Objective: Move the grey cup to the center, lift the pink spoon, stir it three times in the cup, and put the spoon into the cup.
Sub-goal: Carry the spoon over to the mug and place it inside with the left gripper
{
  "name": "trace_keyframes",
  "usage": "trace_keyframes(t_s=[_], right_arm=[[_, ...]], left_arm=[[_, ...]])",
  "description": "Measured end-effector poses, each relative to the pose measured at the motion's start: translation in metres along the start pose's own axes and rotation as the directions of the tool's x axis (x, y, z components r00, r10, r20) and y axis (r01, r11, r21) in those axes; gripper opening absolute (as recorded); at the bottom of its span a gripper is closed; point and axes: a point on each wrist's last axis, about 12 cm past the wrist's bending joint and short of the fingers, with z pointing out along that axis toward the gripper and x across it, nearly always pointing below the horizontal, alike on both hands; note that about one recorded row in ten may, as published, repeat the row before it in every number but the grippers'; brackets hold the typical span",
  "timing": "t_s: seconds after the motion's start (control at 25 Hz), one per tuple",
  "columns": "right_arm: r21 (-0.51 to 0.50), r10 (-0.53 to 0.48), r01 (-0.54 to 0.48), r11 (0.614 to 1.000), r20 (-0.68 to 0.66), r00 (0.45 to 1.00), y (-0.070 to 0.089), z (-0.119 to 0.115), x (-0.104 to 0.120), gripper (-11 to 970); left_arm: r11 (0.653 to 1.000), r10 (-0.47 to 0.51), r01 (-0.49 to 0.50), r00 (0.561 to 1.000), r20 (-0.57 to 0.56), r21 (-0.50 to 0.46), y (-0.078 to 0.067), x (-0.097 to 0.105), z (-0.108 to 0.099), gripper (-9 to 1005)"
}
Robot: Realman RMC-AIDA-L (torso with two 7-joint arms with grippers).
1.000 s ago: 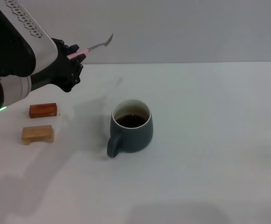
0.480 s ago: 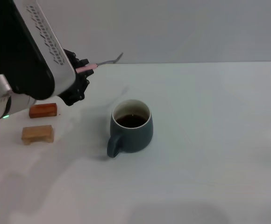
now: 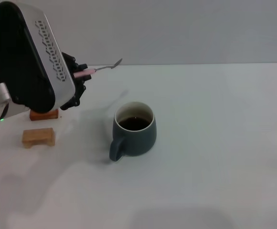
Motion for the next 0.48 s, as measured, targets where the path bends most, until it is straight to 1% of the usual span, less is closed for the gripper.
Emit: trace_keyframes(t_s=[0.08, 0.36, 0.48], right_arm=[[0.001, 0.001, -0.001, 1.0, -0.001, 1.0, 0.0, 0.0, 0.0, -1], [0.025, 0.004, -0.004, 1.0, -0.006, 1.0, -0.002, 0.0, 0.001, -2], [0.033, -0.002, 0.002, 0.999, -0.009, 1.0, -0.005, -0.001, 0.001, -1]], left_arm=[[1.0, 0.013, -0.013, 1.0, 0.002, 0.007, 0.0, 0.003, 0.001, 134], [1.0, 0.001, -0.001, 1.0, 0.025, 0.004, 0.011, 0.012, -0.007, 134], [0.999, 0.023, -0.025, 0.999, 0.045, 0.026, 0.011, 0.012, -0.01, 134]])
